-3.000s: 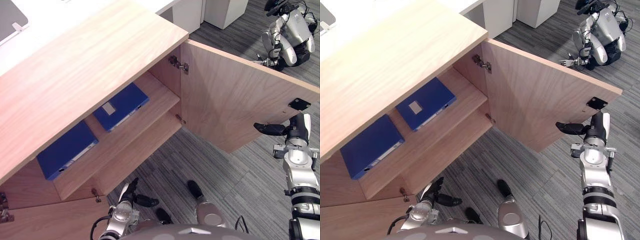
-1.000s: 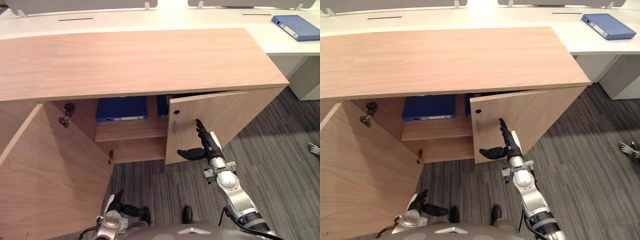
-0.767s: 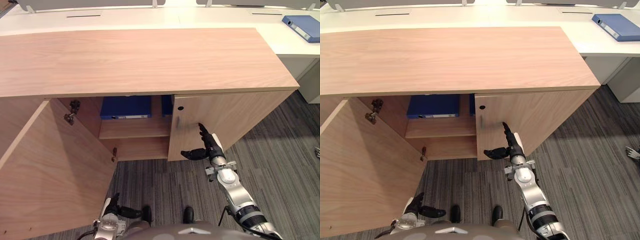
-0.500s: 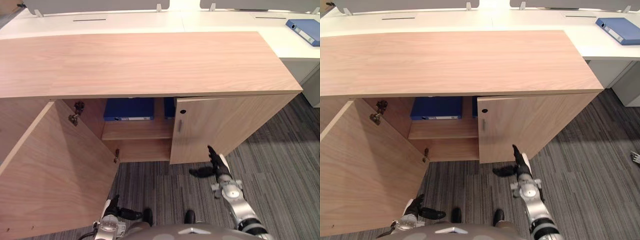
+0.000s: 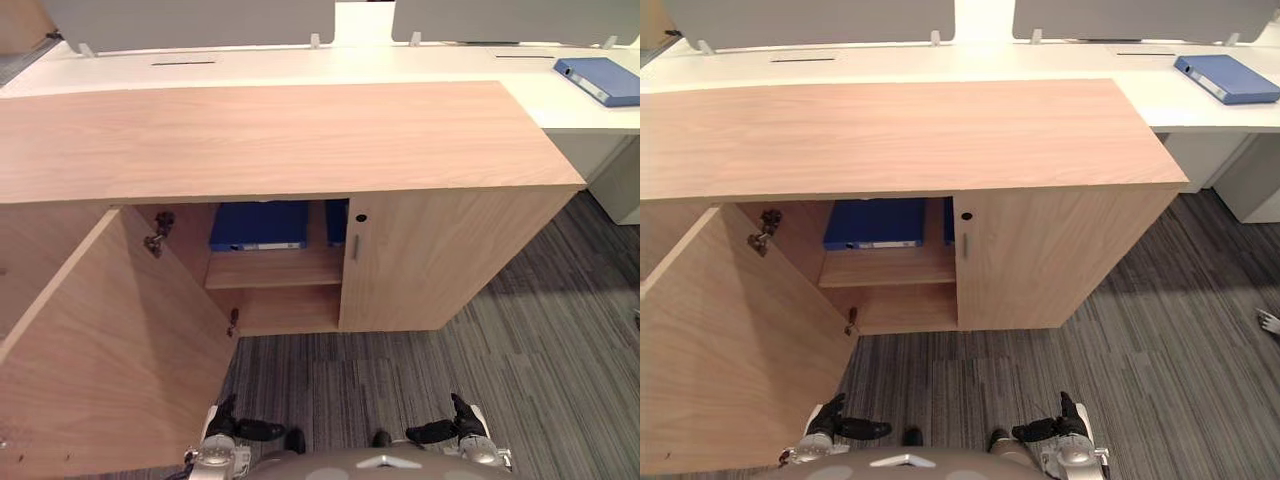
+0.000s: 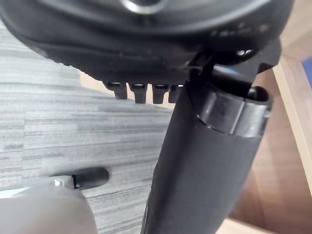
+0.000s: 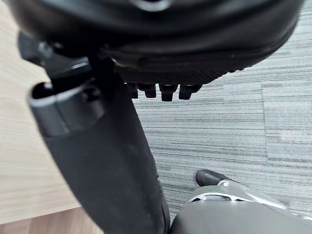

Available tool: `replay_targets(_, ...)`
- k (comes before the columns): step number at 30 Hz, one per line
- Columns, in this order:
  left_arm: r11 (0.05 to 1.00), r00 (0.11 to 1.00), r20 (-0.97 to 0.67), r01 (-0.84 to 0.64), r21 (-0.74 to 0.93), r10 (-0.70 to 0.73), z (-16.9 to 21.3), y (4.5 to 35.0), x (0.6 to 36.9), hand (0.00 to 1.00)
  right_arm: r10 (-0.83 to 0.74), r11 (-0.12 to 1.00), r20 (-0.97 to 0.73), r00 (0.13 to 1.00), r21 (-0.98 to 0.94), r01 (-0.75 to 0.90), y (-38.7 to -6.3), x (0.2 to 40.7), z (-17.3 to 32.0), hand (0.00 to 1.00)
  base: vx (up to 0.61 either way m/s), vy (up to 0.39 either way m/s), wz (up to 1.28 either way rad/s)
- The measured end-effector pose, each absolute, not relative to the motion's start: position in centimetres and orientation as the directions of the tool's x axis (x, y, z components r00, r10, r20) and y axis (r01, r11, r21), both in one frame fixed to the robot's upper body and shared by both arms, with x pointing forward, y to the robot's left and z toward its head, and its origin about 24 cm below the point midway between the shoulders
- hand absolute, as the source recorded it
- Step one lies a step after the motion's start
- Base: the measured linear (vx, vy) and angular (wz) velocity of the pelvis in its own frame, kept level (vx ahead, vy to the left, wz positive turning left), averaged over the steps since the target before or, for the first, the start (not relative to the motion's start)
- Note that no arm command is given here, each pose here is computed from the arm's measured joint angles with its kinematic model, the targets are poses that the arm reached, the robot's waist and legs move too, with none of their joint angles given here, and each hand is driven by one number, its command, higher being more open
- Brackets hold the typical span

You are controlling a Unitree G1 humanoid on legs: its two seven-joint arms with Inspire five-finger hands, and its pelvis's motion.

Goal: Walk over to the cabinet, pick up the folder, carry it to the office cabinet, place the folder inside the office cabinet, then close the office cabinet door

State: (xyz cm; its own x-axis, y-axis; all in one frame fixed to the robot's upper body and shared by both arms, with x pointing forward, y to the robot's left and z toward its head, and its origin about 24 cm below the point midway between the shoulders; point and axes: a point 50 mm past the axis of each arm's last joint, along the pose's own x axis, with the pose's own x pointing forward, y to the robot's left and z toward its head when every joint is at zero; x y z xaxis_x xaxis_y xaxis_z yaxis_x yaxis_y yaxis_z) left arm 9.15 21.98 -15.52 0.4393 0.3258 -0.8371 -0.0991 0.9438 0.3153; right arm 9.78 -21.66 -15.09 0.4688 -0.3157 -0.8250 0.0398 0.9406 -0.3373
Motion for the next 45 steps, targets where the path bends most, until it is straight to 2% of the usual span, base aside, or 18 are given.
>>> replay_targets(8,0.891,0.356,-0.846,-0.369,0.263,0.397,-15.7,22.6,7.7,1.00,-0.302,0.951,-0.823,0.481,-0.297,0.090,-20.3,11.0,-15.1,1.00,0.07,-0.038,0.60)
replay_targets(9,0.864,0.336,-0.849,-0.443,0.240,0.408,-15.7,22.6,7.5,1.00,-0.304,0.952,-0.824,0.478,-0.281,0.122,-20.1,11.2,-15.1,1.00,0.09,-0.027,0.95)
replay_targets(12,0.816,0.334,-0.840,-0.543,0.199,0.427,-15.5,22.8,7.8,1.00,-0.315,0.949,-0.812,0.492,-0.274,0.156,-19.8,11.8,-14.9,1.00,0.04,-0.022,0.78)
replay_targets(15,0.747,0.358,-0.808,-0.648,0.146,0.468,-14.6,23.9,9.1,1.00,-0.323,0.946,-0.765,0.558,-0.269,0.179,-19.7,13.8,-13.9,1.00,-0.06,-0.005,0.88)
replay_targets(18,0.633,0.289,-0.796,-0.760,0.148,0.532,-14.3,25.4,8.3,1.00,-0.337,0.941,-0.734,0.589,-0.251,0.226,-19.6,14.9,-13.2,1.00,-0.04,0.017,0.52)
replay_targets(21,0.592,0.283,-0.774,-0.793,0.144,0.566,-13.8,26.4,8.4,1.00,-0.384,0.922,-0.729,0.567,-0.263,0.286,-20.8,14.4,-13.1,1.00,0.12,0.147,0.54)
replay_targets(24,0.554,0.278,-0.713,-0.812,0.183,0.643,-12.4,29.7,8.5,1.00,-0.371,0.924,-0.751,0.546,-0.242,0.295,-20.1,14.1,-13.5,1.00,0.14,0.128,0.16)
replay_targets(28,0.513,0.276,-0.645,-0.832,0.211,0.713,-10.8,32.7,8.5,1.00,-0.368,0.925,-0.765,0.529,-0.247,0.287,-20.2,13.9,-13.8,1.00,0.11,0.066,0.04)
replay_targets(35,0.459,0.329,-0.435,-0.856,0.238,0.838,-5.7,37.7,9.7,1.00,-0.370,0.926,-0.794,0.482,-0.273,0.261,-20.7,12.6,-14.5,1.00,0.08,-0.037,0.02)
replay_targets(42,0.473,0.386,-0.324,-0.843,0.255,0.864,-3.4,38.5,10.6,1.00,-0.386,0.922,-0.801,0.458,-0.315,0.227,-22.0,11.0,-14.8,1.00,0.03,-0.092,0.05)
replay_targets(45,0.531,0.439,-0.342,-0.808,0.254,0.831,-3.9,37.5,11.3,1.00,-0.414,0.910,-0.793,0.447,-0.349,0.224,-23.4,10.6,-14.6,1.00,-0.02,-0.106,0.16)
